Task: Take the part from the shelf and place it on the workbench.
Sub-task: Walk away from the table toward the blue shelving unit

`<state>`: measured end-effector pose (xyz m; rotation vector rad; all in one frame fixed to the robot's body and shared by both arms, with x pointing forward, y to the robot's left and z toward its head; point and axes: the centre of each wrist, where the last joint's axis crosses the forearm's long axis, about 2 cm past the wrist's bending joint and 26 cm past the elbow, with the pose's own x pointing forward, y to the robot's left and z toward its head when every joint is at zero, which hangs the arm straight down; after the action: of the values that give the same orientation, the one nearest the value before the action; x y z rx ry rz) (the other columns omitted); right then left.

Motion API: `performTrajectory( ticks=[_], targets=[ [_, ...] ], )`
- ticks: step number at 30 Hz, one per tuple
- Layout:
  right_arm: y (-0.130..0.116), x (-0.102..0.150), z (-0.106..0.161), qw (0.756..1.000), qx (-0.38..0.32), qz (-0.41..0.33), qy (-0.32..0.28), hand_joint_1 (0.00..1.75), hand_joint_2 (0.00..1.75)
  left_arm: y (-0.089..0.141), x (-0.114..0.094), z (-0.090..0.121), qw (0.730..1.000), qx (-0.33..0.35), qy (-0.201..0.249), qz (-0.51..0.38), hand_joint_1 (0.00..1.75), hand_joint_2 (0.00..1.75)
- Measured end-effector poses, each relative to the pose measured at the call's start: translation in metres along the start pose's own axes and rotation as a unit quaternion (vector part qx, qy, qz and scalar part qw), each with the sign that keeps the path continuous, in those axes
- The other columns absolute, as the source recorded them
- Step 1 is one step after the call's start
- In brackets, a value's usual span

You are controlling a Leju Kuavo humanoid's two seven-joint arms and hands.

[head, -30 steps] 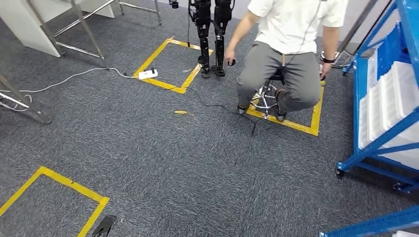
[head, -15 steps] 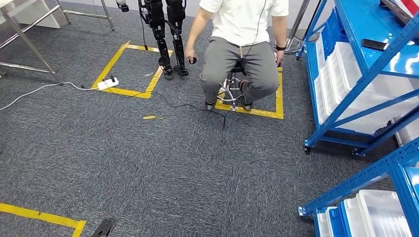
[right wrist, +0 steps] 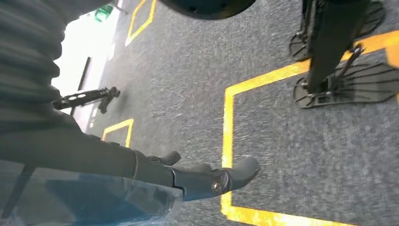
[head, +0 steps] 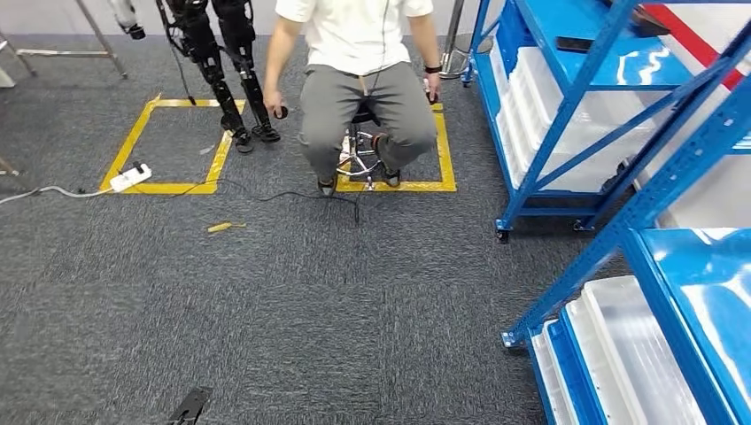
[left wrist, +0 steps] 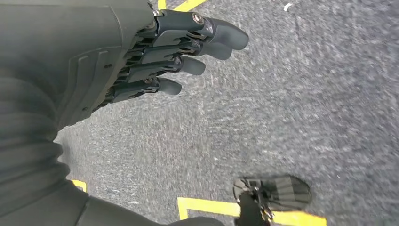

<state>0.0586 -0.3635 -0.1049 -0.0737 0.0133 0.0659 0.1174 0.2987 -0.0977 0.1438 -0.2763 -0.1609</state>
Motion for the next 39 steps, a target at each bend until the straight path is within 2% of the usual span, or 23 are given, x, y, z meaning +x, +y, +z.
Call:
performTrajectory(
  ticks=[1,5,12,17,26,30,39],
  targets=[
    [0.0,-0.001,0.0,1.0,0.0,0.0,0.0,0.0,1.75,0.0,0.001,0.0,1.0,-0.001,-0.005,0.0,0.0,0.0],
    [0.0,-0.001,0.0,1.0,0.001,-0.005,-0.009,0.0,1.75,0.001,-0.002,0.0,1.0,-0.001,-0.029,-0.005,0.0,0.0],
    [-0.001,-0.001,0.0,1.0,0.004,-0.021,-0.021,0.0,1.75,0.006,0.002,-0.001,0.995,0.02,-0.061,-0.073,0.0,0.0],
    [-0.003,-0.003,0.0,1.0,0.001,-0.014,-0.017,0.0,1.75,0.011,0.009,-0.001,0.993,0.037,-0.057,-0.1,0.0,0.0],
    [-0.007,0.001,0.001,1.0,-0.012,-0.006,-0.024,0.0,1.75,0.02,0.006,-0.002,0.991,0.069,-0.046,-0.11,0.0,0.0],
    [-0.009,0.004,0.001,0.999,-0.014,-0.007,-0.028,0.0,1.75,0.021,0.007,-0.002,0.989,0.074,-0.047,-0.118,0.0,1.75],
    [-0.009,0.003,0.001,0.999,-0.034,-0.003,-0.028,0.0,1.75,0.022,0.001,-0.001,0.987,0.084,-0.039,-0.129,0.0,1.75]
  ],
)
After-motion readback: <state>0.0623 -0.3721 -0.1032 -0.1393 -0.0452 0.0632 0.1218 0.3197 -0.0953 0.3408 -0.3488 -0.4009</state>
